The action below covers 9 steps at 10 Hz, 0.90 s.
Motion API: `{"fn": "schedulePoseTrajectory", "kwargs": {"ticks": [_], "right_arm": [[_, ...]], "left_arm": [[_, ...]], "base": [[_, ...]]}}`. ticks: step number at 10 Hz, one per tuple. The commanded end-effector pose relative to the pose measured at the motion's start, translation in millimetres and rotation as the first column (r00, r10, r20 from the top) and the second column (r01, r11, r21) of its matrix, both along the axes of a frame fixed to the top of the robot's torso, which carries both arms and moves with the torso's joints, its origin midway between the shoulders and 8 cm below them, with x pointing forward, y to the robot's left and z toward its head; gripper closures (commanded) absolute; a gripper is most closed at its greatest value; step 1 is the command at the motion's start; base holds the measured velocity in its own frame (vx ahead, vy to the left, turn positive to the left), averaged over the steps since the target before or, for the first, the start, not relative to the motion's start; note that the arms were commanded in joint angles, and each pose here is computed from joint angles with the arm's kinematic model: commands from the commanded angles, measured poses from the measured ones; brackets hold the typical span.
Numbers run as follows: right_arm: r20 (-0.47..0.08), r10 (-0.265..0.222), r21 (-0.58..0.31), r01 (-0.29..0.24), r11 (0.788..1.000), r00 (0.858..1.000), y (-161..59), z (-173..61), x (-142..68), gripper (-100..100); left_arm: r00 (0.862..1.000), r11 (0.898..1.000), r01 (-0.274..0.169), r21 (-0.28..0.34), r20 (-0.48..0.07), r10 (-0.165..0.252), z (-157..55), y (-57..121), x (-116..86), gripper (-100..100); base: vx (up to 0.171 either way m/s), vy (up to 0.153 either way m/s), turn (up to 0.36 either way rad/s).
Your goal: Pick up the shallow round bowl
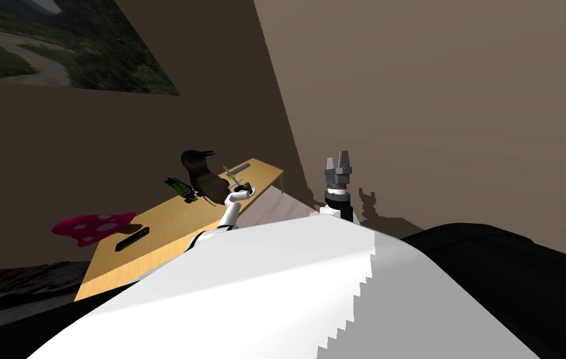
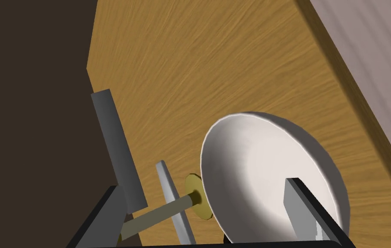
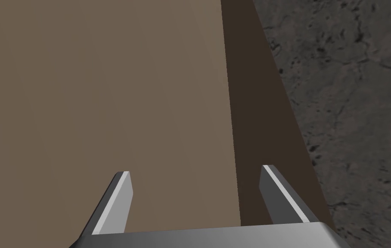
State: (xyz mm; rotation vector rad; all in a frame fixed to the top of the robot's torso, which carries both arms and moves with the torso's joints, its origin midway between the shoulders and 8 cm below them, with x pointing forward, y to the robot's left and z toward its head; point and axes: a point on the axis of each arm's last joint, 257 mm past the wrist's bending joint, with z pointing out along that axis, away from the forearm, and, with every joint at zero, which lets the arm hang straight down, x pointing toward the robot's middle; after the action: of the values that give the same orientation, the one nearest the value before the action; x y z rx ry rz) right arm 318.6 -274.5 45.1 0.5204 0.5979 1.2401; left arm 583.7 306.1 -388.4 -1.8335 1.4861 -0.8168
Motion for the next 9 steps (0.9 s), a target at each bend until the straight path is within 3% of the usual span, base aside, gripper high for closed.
{"fn": "schedulePoseTrajectory", "kwargs": {"ticks": [1, 2, 5, 6, 8, 9], "right_arm": [[0.000, 0.000, 0.000, 0.000, 1.000, 1.000, 0, 0, 0, 0], [0.000, 0.000, 0.000, 0.000, 1.000, 1.000, 0, 0, 0, 0], [0.000, 0.000, 0.000, 0.000, 1.000, 1.000, 0, 0, 0, 0], [0.000, 0.000, 0.000, 0.000, 1.000, 1.000, 0, 0, 0, 0], [0.000, 0.000, 0.000, 0.000, 1.000, 1.000, 0, 0, 0, 0], [0.000, 0.000, 0.000, 0.000, 1.000, 1.000, 0, 0, 0, 0]], "left_arm": [[0.999, 1.000, 0.000, -0.004, -0.045, 0.000, -12, -2.2, -5, -100], [0.995, 1.000, 0.006, -0.011, -0.097, -0.007, -21, -8.1, -7, -100], [0.987, 1.000, 0.009, -0.017, -0.163, -0.011, -37, -12.9, -16, -100], [0.976, 1.000, 0.013, -0.023, -0.218, -0.018, -48, -18.1, -23, -100], [0.963, 0.999, 0.018, -0.028, -0.269, -0.025, -58, -22.7, -31, -100], [0.949, 0.999, 0.023, -0.031, -0.313, -0.031, -66, -26.6, -38, -100]], "base": [[-0.004, 0.019, -0.003], [0.002, 0.023, 0.002], [0.000, 0.028, -0.003], [0.004, 0.032, -0.001], [0.008, 0.044, -0.008], [0.015, 0.043, -0.006]]}}
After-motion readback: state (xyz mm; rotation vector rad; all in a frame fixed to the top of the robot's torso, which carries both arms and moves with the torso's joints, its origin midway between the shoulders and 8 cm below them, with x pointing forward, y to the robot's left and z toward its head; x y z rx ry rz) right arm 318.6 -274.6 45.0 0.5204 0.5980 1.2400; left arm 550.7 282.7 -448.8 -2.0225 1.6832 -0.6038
